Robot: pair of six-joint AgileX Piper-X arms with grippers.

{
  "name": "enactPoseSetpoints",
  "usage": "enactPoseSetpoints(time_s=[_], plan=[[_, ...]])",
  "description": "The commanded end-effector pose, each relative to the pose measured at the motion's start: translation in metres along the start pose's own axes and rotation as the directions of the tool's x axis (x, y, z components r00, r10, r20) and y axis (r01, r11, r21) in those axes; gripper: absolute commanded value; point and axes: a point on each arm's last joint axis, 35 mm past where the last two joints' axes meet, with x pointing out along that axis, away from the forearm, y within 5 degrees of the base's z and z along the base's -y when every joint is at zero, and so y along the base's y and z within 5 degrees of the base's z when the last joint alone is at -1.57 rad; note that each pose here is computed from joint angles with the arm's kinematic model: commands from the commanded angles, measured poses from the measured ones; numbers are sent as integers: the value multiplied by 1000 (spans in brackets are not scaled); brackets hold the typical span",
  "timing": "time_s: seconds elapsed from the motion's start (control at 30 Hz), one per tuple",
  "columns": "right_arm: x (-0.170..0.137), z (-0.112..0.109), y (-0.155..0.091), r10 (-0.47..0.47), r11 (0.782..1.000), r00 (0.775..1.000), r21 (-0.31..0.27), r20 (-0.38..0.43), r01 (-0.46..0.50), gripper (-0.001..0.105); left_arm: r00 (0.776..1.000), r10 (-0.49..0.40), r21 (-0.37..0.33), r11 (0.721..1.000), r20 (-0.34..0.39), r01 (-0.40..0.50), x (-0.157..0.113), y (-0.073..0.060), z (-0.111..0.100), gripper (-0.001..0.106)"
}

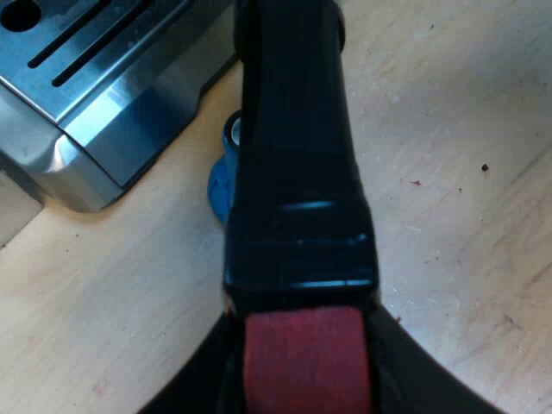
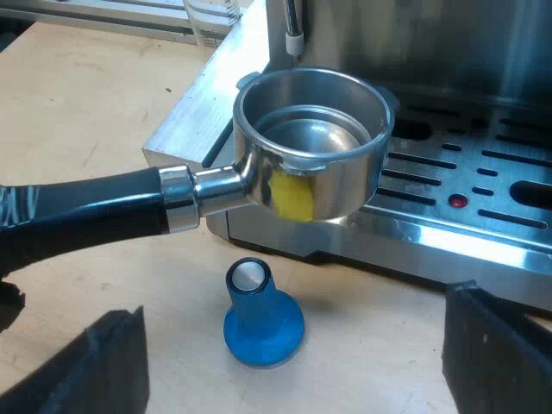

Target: Put the handle in the coffee machine

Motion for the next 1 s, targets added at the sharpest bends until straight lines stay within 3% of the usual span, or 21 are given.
enactPoseSetpoints(time_s=[0.03, 1.0], plan=[[-1, 2, 0, -9, 1000, 1000, -11, 10, 9, 71, 998, -19, 32, 999, 61, 17, -5, -1, 7, 0], [3, 0, 4, -7, 1000, 1000, -5, 16, 7, 71, 998, -19, 32, 999, 61, 17, -5, -1, 7, 0]])
